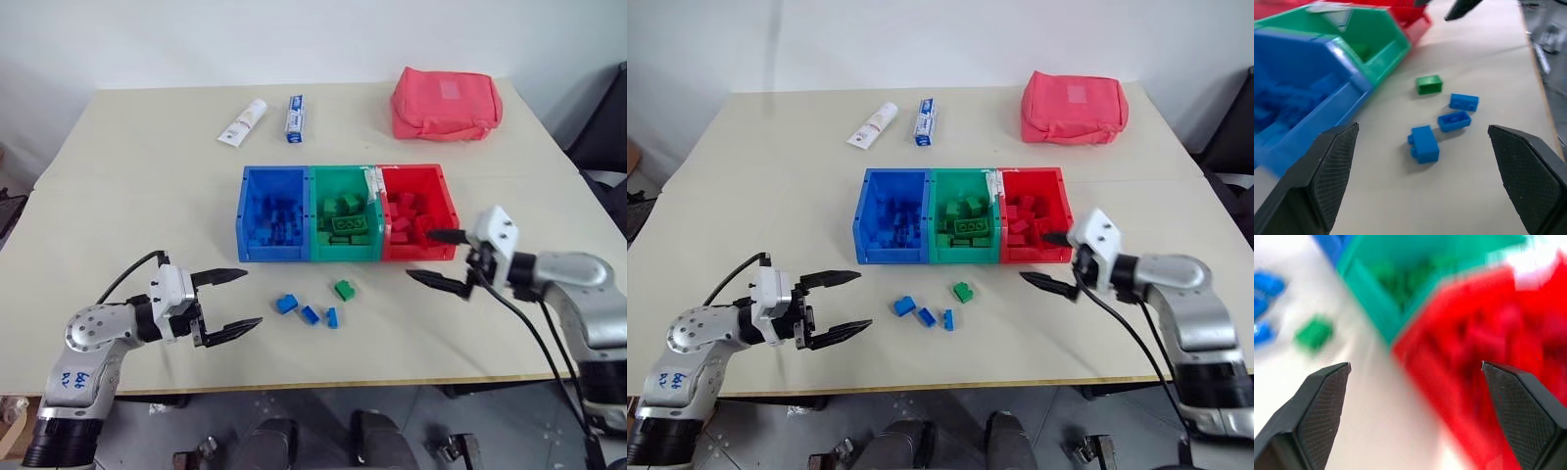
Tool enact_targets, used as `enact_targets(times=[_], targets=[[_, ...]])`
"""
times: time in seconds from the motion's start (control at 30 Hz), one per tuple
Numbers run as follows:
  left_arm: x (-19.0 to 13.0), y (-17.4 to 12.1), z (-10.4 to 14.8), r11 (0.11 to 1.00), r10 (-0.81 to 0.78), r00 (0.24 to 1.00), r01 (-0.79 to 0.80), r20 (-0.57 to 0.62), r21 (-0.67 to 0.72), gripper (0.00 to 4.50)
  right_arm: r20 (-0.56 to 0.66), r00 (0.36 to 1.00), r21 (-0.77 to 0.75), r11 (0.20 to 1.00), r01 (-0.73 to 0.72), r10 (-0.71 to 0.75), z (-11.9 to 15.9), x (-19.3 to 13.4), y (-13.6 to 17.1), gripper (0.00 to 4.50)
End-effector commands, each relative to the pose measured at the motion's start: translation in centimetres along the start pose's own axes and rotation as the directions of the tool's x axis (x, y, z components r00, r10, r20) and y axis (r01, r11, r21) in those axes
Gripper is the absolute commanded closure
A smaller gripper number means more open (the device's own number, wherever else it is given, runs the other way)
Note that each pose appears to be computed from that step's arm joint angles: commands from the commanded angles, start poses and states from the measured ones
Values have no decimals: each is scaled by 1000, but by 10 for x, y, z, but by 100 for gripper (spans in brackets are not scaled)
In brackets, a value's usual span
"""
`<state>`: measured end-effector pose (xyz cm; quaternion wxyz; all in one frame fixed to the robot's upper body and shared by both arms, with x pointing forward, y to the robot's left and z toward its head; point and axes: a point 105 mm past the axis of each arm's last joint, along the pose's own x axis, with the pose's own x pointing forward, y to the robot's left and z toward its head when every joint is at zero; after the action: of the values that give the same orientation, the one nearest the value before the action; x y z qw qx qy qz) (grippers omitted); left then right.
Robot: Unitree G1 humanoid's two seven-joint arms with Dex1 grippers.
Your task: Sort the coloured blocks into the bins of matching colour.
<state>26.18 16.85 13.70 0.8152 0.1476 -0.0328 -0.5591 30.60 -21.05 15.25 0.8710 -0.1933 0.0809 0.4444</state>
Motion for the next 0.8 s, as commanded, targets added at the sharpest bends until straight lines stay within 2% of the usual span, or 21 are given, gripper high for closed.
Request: enact_targets(times=[0.03, 0.13, 0.27, 0.57, 0.7, 0.8], targets=[[5, -3, 3, 998, -59, 998, 59, 11, 26, 0, 27, 999, -67, 997, -23, 25, 8, -9, 9, 4], [9, -5, 1, 995, -97, 995, 96, 10, 30, 0, 29, 998, -66, 997, -51, 53, 7, -1, 18, 4], [10, -6, 0, 994, -108, 994, 107, 13, 30, 0, 90, 989, -34, 992, -118, 121, 25, 31, 40, 4], [4, -11, 2, 997, -69, 998, 69, 9, 31, 0, 76, 983, 14, 985, -169, 168, 31, 96, 71, 4], [-1, -14, 2, 999, -36, 999, 36, 6, 20, 0, 103, 979, -11, 984, -176, 176, 38, 91, 69, 4], [-1, -17, 1, 999, -35, 999, 35, 5, 16, 0, 77, 983, -17, 986, -168, 169, 33, 85, 65, 4]])
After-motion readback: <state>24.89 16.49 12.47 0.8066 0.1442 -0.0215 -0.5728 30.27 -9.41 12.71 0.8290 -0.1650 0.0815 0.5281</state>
